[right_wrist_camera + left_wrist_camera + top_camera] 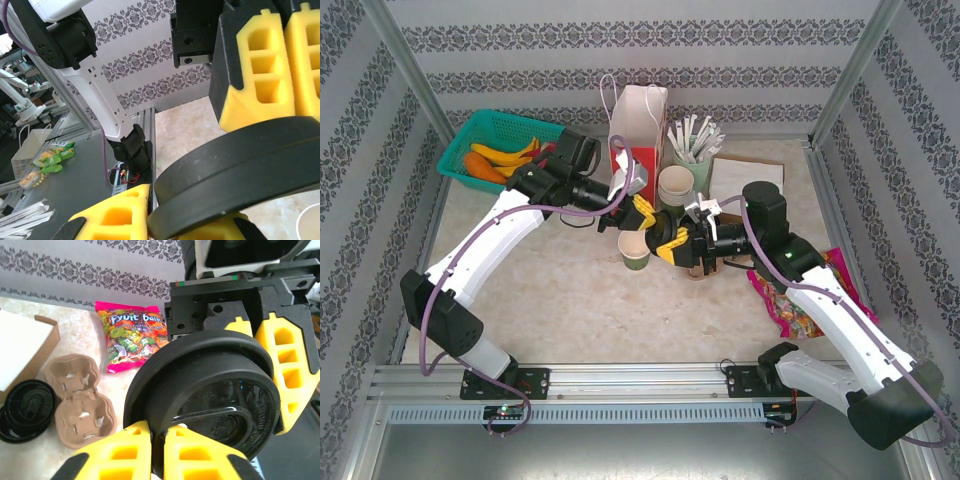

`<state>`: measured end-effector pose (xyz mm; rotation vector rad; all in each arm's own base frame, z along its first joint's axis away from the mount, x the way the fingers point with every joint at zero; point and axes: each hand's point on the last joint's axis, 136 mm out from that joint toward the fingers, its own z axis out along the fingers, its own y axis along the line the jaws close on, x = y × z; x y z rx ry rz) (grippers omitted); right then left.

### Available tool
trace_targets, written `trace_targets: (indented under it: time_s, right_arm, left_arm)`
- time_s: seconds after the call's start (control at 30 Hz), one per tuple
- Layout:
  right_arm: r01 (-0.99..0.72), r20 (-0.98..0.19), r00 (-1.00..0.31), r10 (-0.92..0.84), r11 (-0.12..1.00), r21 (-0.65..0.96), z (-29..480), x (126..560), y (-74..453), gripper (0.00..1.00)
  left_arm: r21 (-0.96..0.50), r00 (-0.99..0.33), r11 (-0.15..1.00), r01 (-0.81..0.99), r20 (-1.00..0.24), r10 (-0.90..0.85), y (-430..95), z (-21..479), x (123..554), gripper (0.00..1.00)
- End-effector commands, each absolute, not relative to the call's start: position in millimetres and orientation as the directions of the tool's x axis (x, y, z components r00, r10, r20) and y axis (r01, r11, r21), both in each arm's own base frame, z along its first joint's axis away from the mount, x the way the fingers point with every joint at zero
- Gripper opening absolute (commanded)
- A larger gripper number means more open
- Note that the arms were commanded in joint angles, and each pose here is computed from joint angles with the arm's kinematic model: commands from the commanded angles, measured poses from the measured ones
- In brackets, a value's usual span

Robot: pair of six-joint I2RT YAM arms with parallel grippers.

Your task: Pack the takeout coffee

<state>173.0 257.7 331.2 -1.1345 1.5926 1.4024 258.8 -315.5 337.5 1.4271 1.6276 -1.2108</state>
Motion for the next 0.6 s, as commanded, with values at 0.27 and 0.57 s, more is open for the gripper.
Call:
trace_targets:
  time_s: [0.27,0.57]
  right_arm:
    - [-0.958,-0.948,-0.286,-0.142,0.043,0.282,339,172,251,0.0]
    - [-0.839,-0.957,-0.259,-0.127,0.52,0.158,315,239,216,0.65]
  left_arm:
    - [-0.147,-0.136,-0.002,0.989,-0.922,0.362,-312,345,261,0.0]
    - [-0.133,-0.212,0.232,0.964,-0.91,0.356,-306,332,298,0.0]
